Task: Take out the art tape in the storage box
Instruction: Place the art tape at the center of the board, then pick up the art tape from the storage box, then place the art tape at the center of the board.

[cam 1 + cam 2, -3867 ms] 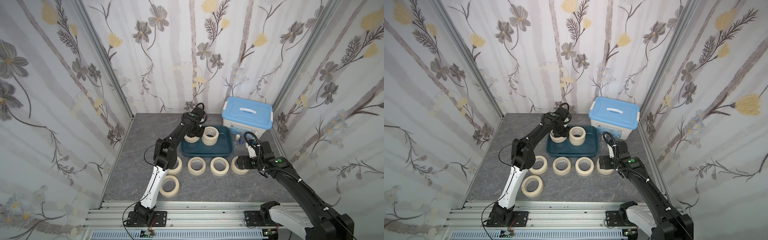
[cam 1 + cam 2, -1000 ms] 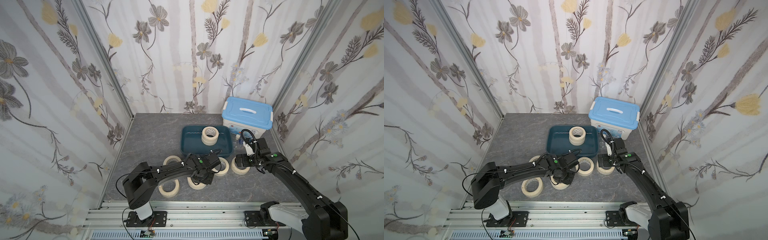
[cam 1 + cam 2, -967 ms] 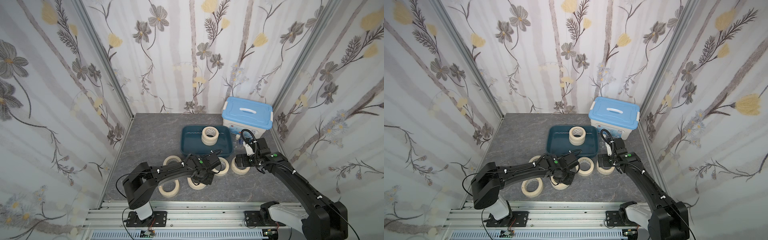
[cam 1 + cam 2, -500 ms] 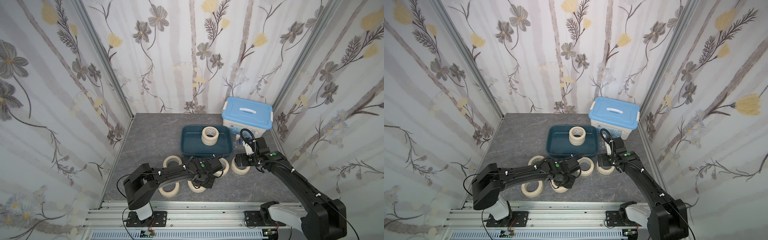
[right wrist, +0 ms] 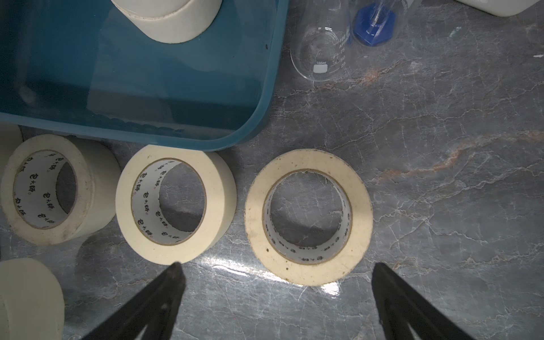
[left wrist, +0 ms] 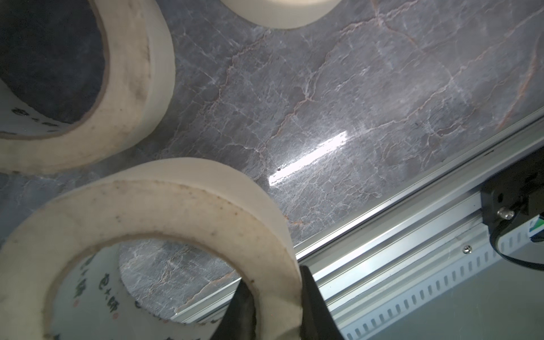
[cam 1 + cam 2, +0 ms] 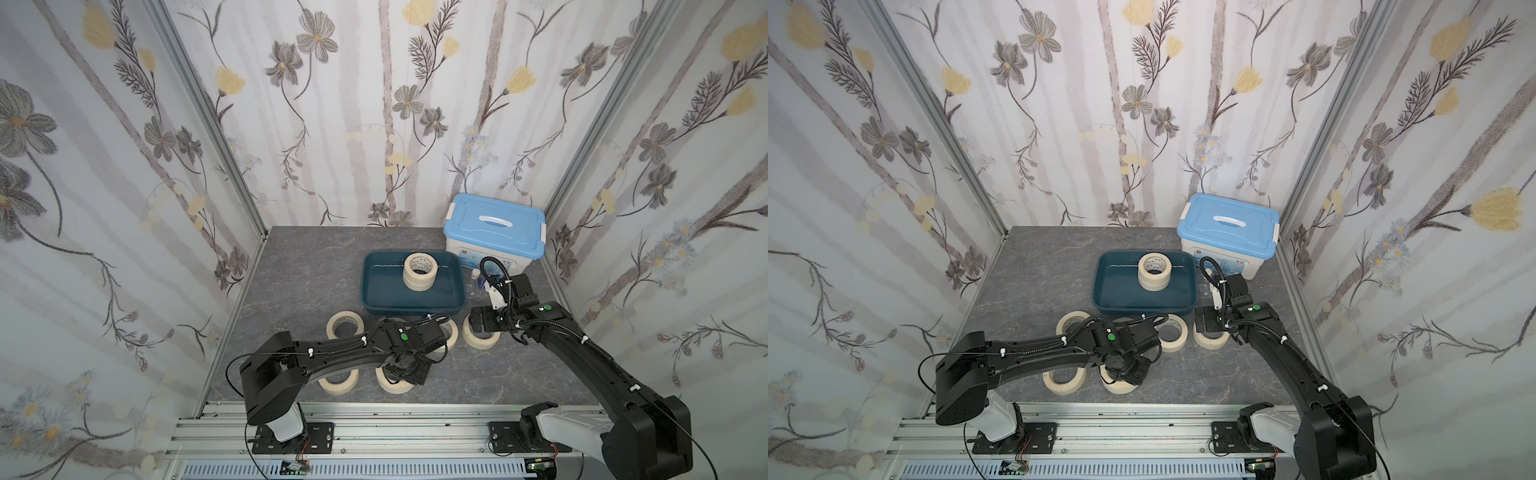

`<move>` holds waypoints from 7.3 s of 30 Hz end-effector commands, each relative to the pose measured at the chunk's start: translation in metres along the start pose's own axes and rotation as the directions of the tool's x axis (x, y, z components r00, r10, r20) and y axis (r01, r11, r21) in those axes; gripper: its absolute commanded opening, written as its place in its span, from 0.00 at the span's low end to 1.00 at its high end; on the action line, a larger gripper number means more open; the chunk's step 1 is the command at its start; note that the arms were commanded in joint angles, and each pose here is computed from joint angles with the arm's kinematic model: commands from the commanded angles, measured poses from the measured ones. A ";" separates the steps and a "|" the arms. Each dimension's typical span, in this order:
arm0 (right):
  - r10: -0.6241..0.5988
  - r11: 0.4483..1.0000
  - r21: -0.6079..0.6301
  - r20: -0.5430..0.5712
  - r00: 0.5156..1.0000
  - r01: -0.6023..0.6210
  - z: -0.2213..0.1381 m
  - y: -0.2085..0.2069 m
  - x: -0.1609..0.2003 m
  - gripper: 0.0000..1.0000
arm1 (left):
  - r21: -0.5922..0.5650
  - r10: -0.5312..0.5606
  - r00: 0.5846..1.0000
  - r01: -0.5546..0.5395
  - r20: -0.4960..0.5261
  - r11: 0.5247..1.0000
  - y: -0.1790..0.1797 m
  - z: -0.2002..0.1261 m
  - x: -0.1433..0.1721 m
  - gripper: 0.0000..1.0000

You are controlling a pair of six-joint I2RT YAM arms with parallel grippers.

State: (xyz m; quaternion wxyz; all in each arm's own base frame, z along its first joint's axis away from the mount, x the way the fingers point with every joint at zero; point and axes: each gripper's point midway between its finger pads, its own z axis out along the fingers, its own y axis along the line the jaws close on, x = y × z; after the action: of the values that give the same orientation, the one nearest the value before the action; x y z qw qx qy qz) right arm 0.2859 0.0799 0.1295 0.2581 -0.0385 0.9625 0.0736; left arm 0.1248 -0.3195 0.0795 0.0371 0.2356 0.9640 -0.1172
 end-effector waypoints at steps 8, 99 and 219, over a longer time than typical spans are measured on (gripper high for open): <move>0.004 1.000 -0.005 0.027 1.000 -0.004 -0.002 0.001 -0.005 1.00 | -0.049 -0.016 1.000 0.015 -0.016 0.999 0.010 0.022 0.001 0.17; 0.000 1.000 -0.019 0.002 1.000 0.000 0.142 0.084 -0.188 0.71 | -0.170 -0.220 0.697 0.444 0.682 0.880 0.172 -0.135 -0.086 1.00; -0.044 0.998 -0.064 -0.367 0.929 0.022 0.008 0.072 0.118 0.19 | -0.265 -0.082 0.687 0.384 0.722 0.885 0.185 -0.147 -0.109 1.00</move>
State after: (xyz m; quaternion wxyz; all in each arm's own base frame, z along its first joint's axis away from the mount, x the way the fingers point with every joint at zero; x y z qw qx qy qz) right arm 0.1802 0.1475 0.0749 0.0751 -0.0792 0.9899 0.0909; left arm 0.3016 -0.1735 0.1934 0.4164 0.0391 0.9083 -0.0052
